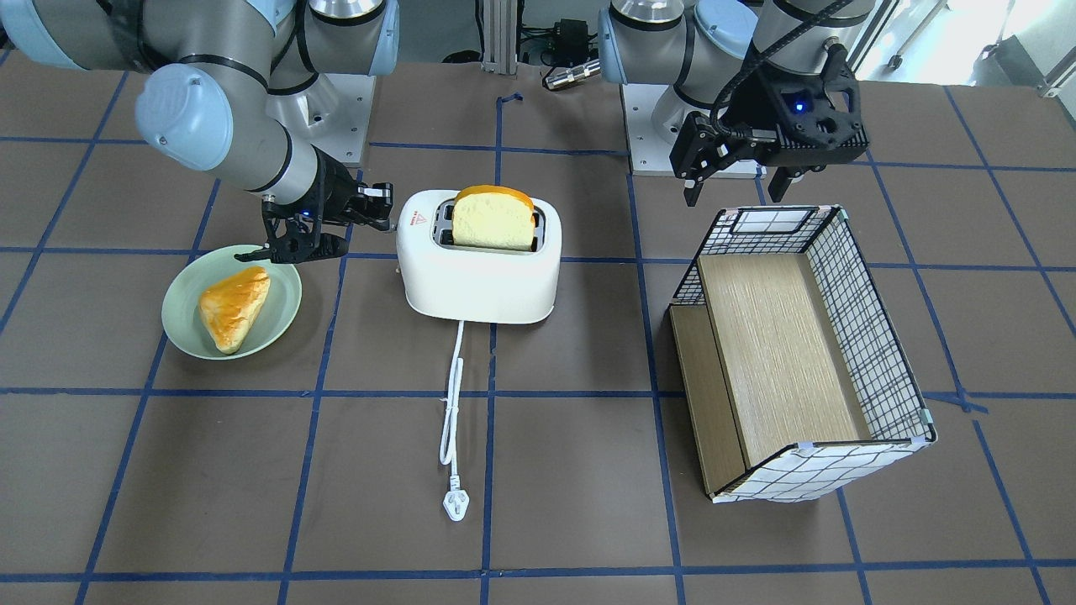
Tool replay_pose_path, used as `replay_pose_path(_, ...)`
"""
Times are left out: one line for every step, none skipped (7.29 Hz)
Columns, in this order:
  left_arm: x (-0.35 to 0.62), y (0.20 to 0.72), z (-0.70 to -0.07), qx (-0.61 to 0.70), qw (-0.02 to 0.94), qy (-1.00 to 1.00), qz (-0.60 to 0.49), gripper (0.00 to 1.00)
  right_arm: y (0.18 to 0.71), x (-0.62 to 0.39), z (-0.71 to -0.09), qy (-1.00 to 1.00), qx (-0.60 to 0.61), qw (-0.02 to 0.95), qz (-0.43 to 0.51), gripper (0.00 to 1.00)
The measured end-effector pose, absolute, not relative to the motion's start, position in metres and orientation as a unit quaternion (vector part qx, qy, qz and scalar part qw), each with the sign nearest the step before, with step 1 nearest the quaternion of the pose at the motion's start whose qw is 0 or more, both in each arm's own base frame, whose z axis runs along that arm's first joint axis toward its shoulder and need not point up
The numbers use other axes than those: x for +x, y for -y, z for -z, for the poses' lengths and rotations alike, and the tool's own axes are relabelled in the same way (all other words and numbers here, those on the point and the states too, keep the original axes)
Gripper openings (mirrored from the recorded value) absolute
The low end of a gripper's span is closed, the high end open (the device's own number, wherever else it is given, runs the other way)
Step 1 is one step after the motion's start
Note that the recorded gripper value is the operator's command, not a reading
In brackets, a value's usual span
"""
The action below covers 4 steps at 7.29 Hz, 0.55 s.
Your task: Press toaster with right arm
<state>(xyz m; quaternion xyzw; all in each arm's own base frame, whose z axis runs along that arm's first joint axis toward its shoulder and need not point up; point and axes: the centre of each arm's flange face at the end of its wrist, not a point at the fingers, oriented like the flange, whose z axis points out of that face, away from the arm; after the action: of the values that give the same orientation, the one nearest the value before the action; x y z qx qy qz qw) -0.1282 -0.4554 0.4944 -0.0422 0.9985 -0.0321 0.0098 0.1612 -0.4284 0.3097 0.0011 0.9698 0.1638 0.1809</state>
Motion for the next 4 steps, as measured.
replay_pose_path(-0.1282,0.4554,-0.4944,-0.042,0.010,-0.999,0.032,1.00,0.4280,0.1613,-0.3071,-0.969,0.000,0.182,-0.167,0.00)
replay_pose_path(-0.1282,0.4554,-0.4942,-0.042,0.010,-0.999,0.032,1.00,0.4268,0.1613,-0.3042,-0.968,0.000,0.182,-0.171,0.00)
replay_pose_path(-0.1282,0.4556,-0.4940,-0.042,0.010,-0.999,0.032,1.00,0.4255,0.1610,-0.3019,-0.968,-0.002,0.181,-0.173,0.00)
replay_pose_path(-0.1282,0.4557,-0.4939,-0.042,0.010,-0.999,0.032,1.00,0.4246,0.1606,-0.3000,-0.968,-0.005,0.181,-0.174,0.00)
